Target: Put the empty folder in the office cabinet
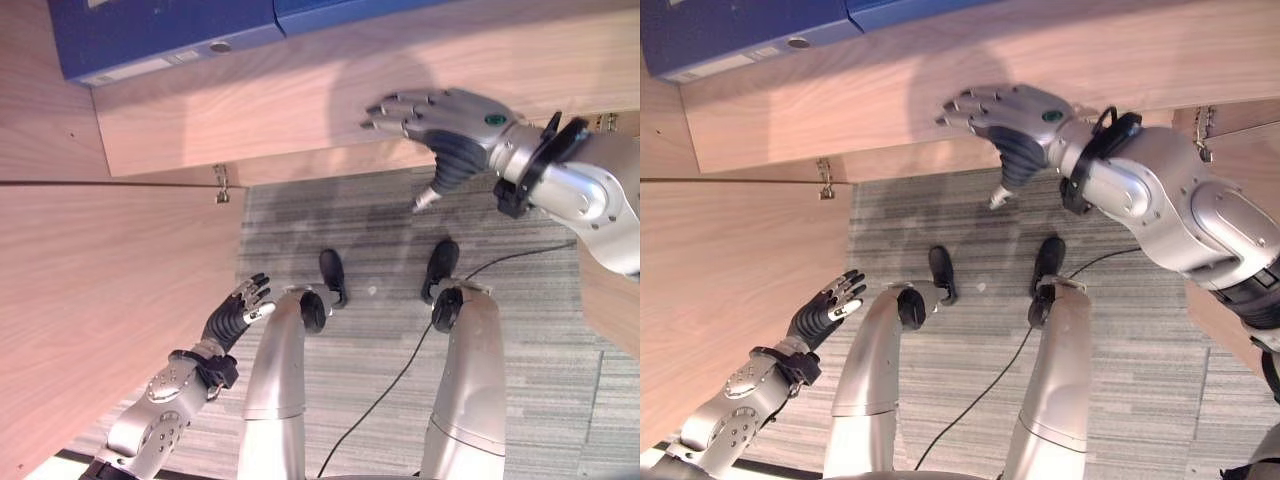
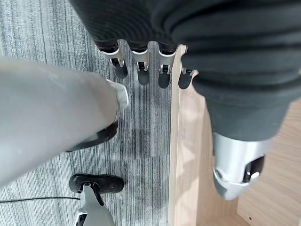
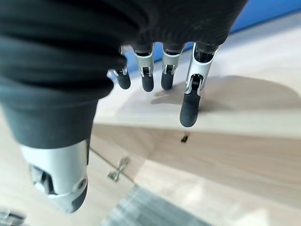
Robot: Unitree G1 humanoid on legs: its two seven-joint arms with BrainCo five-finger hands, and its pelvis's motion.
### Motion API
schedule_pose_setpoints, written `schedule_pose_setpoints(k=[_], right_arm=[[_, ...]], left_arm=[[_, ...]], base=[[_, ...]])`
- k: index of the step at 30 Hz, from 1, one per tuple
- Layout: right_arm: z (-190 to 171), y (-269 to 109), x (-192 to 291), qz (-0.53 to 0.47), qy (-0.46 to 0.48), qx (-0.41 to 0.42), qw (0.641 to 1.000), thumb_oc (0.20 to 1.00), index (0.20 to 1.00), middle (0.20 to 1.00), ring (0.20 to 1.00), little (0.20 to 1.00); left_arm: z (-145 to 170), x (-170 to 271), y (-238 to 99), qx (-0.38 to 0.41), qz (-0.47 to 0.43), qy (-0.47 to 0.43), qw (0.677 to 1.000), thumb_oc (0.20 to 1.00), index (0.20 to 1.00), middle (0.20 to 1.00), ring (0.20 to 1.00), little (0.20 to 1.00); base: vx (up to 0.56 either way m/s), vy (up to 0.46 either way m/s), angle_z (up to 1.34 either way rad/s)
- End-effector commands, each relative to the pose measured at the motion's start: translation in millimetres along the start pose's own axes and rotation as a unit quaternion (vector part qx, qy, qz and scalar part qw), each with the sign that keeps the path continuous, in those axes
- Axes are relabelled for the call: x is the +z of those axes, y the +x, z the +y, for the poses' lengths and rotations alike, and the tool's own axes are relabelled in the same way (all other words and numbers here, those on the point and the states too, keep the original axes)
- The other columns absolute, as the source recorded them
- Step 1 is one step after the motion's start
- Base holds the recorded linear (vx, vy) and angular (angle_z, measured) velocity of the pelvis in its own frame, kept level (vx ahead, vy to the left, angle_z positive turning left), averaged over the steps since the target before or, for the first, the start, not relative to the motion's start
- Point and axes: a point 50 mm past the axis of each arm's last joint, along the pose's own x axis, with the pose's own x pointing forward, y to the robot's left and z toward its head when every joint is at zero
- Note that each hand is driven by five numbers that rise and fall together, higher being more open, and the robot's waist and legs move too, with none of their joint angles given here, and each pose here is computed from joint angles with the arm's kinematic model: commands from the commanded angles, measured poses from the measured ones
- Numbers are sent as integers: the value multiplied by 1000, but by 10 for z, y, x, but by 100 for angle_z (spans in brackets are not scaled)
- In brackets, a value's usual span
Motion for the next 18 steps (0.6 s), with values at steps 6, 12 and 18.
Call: schedule_pose_setpoints(k=[6,12,18], right_arm=[[-154,-166,37,-2,-27,-44,999,1000,1000,1000,1000,1000],[-75,-167,-127,39,14,-62,997,1000,1000,1000,1000,1000],[769,23,-338,110,197,13,974,1000,1000,1000,1000,1000]], left_arm=[[72,63,-147,22,-27,-19,999,1000,1000,1000,1000,1000],[63,52,-133,21,-25,-26,999,1000,1000,1000,1000,1000],[158,-254,-6,26,47,20,998,1000,1000,1000,1000,1000]], base=[[-5,-6,-5],[0,0,0],[-160,-67,-11]])
